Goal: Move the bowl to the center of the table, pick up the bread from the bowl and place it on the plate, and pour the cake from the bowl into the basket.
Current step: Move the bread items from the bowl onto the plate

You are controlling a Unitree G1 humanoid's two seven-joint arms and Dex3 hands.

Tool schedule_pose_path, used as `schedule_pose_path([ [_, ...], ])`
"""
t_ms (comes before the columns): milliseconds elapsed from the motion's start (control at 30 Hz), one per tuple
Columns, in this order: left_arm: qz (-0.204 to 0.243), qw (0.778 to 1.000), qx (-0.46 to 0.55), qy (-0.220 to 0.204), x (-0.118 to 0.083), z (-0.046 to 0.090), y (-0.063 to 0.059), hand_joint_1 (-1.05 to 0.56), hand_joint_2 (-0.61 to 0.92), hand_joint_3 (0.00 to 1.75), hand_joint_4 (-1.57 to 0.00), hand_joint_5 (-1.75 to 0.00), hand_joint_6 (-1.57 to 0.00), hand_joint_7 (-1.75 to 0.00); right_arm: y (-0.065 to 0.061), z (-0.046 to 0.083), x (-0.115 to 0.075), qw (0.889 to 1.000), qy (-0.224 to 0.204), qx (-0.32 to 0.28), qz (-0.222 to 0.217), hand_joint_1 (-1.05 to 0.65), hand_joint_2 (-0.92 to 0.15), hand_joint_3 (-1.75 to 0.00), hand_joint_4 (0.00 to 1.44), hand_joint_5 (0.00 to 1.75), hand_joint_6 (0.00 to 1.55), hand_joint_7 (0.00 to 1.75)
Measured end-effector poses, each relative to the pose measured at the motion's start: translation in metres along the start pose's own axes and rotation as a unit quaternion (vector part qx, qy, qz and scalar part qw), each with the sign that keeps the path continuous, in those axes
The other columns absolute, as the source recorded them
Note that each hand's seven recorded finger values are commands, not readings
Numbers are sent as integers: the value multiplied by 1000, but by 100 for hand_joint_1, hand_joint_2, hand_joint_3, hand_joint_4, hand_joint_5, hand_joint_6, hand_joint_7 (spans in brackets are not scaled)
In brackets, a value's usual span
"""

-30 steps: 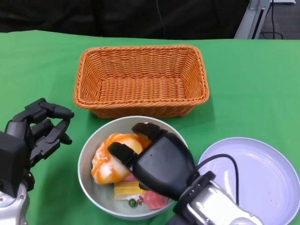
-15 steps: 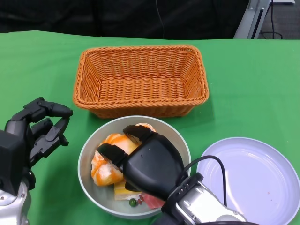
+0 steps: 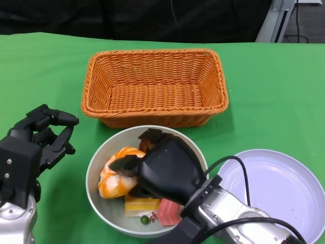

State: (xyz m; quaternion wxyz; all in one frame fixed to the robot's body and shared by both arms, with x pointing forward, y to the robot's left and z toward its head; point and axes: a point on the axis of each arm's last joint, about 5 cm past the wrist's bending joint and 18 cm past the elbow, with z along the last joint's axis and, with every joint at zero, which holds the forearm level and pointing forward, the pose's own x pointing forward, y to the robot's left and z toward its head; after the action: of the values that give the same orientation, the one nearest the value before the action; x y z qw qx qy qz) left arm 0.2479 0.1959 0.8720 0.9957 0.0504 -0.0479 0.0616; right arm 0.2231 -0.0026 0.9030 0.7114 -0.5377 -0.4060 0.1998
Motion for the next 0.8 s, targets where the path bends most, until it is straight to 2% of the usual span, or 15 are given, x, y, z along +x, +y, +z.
schedule_pose_path([
  [167, -2, 1000, 3, -2, 0, 0, -1, -16, 92, 38, -81, -148, -76, -117, 3, -6, -4, 999, -6, 25, -22, -40, -89, 0, 84, 113, 115, 1],
  [267, -3, 1000, 3, -4, 0, 0, -1, -18, 92, 37, -80, -151, -75, -118, 2, -9, -5, 997, -4, 53, -52, -38, -89, -1, 80, 117, 117, 2],
  [333, -3, 1000, 3, -3, 0, 0, -1, -18, 92, 36, -77, -161, -74, -119, 1, -12, -7, 995, -4, 67, -73, -34, -91, -2, 72, 134, 118, 3],
  [367, -3, 1000, 3, -3, 0, 0, -1, -17, 92, 36, -77, -159, -74, -119, 0, -15, -7, 994, -4, 73, -87, -31, -92, -2, 68, 145, 119, 4],
  [433, -3, 1000, 3, -2, 0, -1, -1, -16, 92, 36, -77, -158, -74, -118, -3, -21, -9, 990, 2, 81, -111, -28, -92, -1, 66, 152, 119, 4],
  [533, -3, 1000, 2, 1, -1, -2, -1, -15, 92, 36, -79, -152, -76, -116, -11, -26, -9, 986, 5, 96, -137, -27, -90, 0, 67, 153, 120, 5],
  [600, -3, 1000, 1, 2, -1, -2, -2, -15, 92, 35, -81, -146, -77, -114, -20, -27, -7, 981, 8, 106, -161, -26, -90, 0, 68, 151, 120, 5],
  [633, -4, 1000, 1, 2, -1, -2, -2, -14, 92, 36, -80, -143, -77, -113, -25, -26, -7, 978, 11, 114, -172, -25, -91, -1, 69, 145, 120, 6],
  [733, 0, 1000, 2, -2, 0, -2, -3, -13, 92, 36, -79, -140, -77, -113, -40, -25, -13, 971, 23, 140, -191, -20, -92, -4, 74, 138, 122, 7],
  [800, 1, 1000, 8, -4, 0, -2, -3, -13, 92, 37, -80, -139, -77, -113, -45, -24, -20, 967, 31, 156, -199, -19, -91, -4, 77, 137, 123, 8],
])
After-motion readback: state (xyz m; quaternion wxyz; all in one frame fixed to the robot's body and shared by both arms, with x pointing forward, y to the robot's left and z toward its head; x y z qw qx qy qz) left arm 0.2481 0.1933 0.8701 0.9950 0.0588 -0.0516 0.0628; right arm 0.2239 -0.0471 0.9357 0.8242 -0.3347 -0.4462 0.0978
